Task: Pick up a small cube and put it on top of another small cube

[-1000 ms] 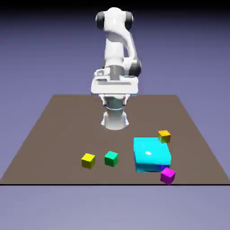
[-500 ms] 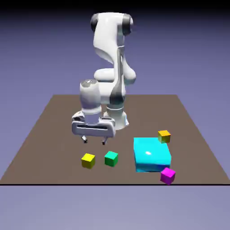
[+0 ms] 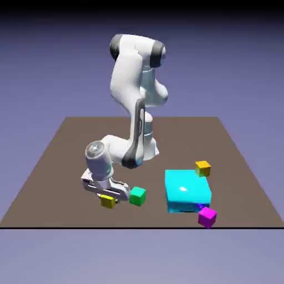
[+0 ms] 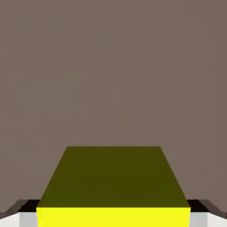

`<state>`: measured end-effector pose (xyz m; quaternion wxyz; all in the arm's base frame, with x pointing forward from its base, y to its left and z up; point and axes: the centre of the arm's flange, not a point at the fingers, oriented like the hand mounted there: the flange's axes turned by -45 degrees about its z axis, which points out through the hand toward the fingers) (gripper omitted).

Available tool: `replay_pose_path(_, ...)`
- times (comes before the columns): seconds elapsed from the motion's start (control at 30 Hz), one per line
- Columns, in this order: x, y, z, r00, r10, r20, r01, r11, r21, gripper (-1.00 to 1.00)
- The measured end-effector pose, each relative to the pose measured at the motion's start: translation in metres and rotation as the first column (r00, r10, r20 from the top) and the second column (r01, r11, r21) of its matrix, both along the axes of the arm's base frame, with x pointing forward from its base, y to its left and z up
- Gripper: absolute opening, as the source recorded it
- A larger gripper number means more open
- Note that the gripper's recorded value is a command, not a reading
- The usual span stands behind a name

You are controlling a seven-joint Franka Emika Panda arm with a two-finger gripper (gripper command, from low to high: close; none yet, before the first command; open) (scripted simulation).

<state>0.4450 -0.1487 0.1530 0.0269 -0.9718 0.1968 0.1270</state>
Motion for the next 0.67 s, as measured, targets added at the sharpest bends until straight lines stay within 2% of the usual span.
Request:
replay_pose_path(0.07, 0.004, -0.002, 0.031, 1.000, -0.001, -0.001, 0.001, 1.000, 0.000, -1.00)
replay_pose_path(0.17, 0.005, 0.051, 0.055, 0.963, 0.268, 0.003, -0.268, 0.963, 0.015, -1.00)
replay_pose_path(0.23, 0.001, 0.089, 0.069, 0.886, 0.464, 0.005, -0.464, 0.885, 0.016, -1.00)
replay_pose_path(0.33, -0.013, 0.148, 0.090, 0.689, 0.725, 0.000, -0.725, 0.689, 0.000, -1.00)
replay_pose_path(0.4, -0.013, 0.142, 0.091, 0.697, 0.717, 0.000, -0.717, 0.697, 0.000, -1.00)
replay_pose_path(0.53, -0.022, 0.141, 0.031, 0.691, 0.723, -0.001, -0.723, 0.691, -0.001, -1.00)
replay_pose_path(0.57, -0.025, 0.140, 0.022, 0.691, 0.723, -0.001, -0.723, 0.691, -0.001, 1.00)
replay_pose_path(0.67, -0.021, 0.141, 0.037, 0.691, 0.723, -0.002, -0.723, 0.691, -0.002, 1.00)
